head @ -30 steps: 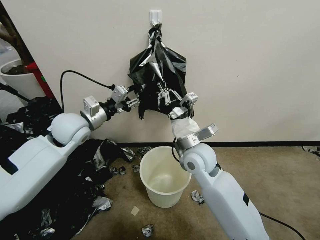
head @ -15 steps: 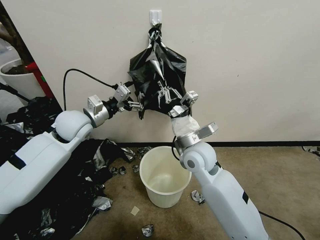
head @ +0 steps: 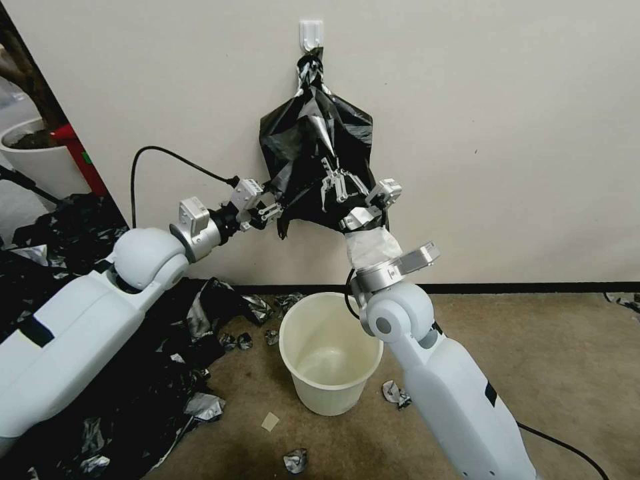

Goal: Place a trash bag onto the trash bin.

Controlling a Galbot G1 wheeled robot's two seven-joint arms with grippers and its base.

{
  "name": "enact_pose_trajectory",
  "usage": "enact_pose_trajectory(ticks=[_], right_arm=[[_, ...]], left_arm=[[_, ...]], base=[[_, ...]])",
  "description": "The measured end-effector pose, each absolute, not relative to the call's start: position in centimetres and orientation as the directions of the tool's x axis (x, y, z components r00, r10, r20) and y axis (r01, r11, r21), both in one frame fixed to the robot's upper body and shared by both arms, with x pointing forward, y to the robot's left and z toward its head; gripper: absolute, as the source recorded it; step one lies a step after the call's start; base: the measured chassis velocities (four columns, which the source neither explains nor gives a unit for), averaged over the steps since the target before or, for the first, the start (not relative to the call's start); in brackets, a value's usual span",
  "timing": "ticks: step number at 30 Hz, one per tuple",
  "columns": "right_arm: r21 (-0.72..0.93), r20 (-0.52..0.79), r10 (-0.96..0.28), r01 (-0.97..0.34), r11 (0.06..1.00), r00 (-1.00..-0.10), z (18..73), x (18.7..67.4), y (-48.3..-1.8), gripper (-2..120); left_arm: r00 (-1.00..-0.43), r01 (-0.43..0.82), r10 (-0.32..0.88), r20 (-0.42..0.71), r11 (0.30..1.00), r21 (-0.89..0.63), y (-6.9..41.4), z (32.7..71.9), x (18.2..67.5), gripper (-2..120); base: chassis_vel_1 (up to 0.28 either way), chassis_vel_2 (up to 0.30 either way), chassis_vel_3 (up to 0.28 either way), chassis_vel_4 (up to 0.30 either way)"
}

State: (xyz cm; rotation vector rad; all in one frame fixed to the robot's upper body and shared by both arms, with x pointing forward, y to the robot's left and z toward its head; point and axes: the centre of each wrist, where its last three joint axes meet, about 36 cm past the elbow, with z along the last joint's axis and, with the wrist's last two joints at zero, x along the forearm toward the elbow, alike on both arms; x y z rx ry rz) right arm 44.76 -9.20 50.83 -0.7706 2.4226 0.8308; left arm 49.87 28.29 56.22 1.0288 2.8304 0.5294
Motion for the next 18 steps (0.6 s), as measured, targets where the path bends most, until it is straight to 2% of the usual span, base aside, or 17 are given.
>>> enact_pose_trajectory(ticks=[1,4,6,8,12,18], right_arm=[[0.403,-0.577,-0.354,-0.634,0.66,-0.736,50.8,44.8,-9.2,0],[0.476,-0.487,-0.295,-0.533,0.699,-0.822,49.1,43.7,-9.4,0],[0.491,-0.458,-0.282,-0.504,0.71,-0.843,48.6,43.3,-9.4,0],[0.525,-0.377,-0.25,-0.428,0.735,-0.892,47.1,41.8,-9.6,0],[0.566,-0.277,-0.221,-0.344,0.749,-0.935,45.7,38.8,-9.9,0],[0.594,-0.162,-0.208,-0.263,0.76,-0.965,45.1,33.0,-10.5,0]], left_arm=[[-0.77,0.607,0.636,0.039,0.714,0.348,28.3,56.2,49.9,20],[-0.788,0.589,0.615,-0.039,0.771,0.243,27.7,55.8,47.6,3],[-0.788,0.588,0.612,-0.071,0.781,0.209,27.6,55.7,46.9,0],[-0.783,0.593,0.606,-0.136,0.795,0.13,27.5,55.4,45.2,0],[-0.781,0.604,0.596,-0.186,0.797,0.017,27.1,53.8,42.3,0],[-0.793,0.6,0.561,-0.236,0.786,-0.148,25.6,51.1,38.3,0]], base=[[0.0,0.0,0.0,0.0],[0.0,0.0,0.0,0.0],[0.0,0.0,0.0,0.0],[0.0,0.0,0.0,0.0],[0.0,0.0,0.0,0.0],[0.0,0.0,0.0,0.0]])
